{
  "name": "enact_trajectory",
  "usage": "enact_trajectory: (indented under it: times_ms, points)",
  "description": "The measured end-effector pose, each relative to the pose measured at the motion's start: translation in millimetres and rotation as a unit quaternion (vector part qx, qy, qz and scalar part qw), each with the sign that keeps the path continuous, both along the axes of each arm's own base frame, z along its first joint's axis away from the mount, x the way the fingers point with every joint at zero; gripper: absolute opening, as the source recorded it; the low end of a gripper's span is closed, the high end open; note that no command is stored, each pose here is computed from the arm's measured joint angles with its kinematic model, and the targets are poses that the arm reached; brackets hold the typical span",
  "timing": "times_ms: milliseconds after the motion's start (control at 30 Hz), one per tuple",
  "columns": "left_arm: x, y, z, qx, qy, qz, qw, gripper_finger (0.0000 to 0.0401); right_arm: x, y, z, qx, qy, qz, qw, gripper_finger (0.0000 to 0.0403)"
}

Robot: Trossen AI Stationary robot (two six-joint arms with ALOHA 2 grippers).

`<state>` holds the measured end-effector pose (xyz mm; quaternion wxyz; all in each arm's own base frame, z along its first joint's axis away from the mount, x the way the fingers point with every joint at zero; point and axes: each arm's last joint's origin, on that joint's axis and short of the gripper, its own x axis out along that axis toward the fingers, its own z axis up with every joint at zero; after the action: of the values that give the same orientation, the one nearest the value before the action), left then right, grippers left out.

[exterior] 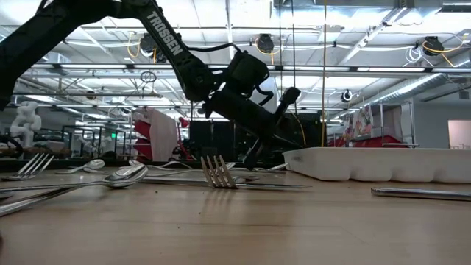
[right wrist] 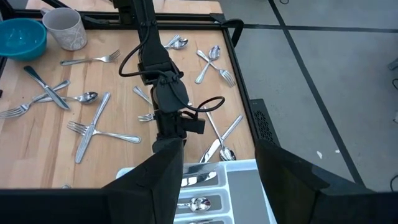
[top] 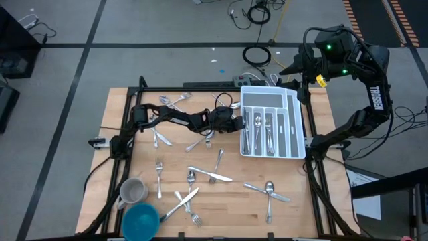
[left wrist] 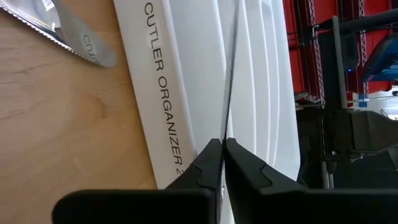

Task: Sort silverware
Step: Put the table knife into the silverware tray

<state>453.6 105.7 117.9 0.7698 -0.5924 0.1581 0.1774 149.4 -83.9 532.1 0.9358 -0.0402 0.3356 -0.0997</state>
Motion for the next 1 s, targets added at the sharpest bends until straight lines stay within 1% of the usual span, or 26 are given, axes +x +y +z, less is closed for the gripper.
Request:
enact_trajectory:
  times_ms: [233, 367, 500, 700, 833, 933, 1000]
  points:
    - [0.0, 0.0, -0.1, 0.004, 0.001, -0.002, 1.0, 0.0027, 0.0, 0.0, 0.0, 0.0, 0.0, 0.0, 1.0, 0.0194]
    - [0.3, -0.2, 0.6, 0.022, -0.002, -0.013, 1.0, 0.0028, 0.0, 0.0, 0.0, 0.0, 0.0, 0.0, 1.0, 0.0194]
    - [0.8, -0.7, 1.2, 0.028, -0.009, -0.025, 0.999, 0.0029, 0.0, 0.0, 0.0, 0.0, 0.0, 0.0, 1.0, 0.0194]
    - [1.3, 0.6, 2.0, 0.051, -0.021, -0.059, 0.997, 0.0029, 0.0, 0.0, 0.0, 0.0, 0.0, 0.0, 1.0, 0.0194]
    - [2.1, 3.2, 5.2, 0.064, -0.045, -0.078, 0.994, 0.0029, 0.0, 0.0, 0.0, 0.0, 0.0, 0.0, 1.0, 0.0194]
    - [1.6, 6.6, 6.3, 0.079, -0.051, -0.089, 0.992, 0.0029, 0.0, 0.0, 0.0, 0.0, 0.0, 0.0, 1.0, 0.0194]
    - [1.5, 7.9, 7.3, 0.08, -0.059, -0.101, 0.99, 0.0029, 0.0, 0.0, 0.0, 0.0, 0.0, 0.0, 1.0, 0.0194]
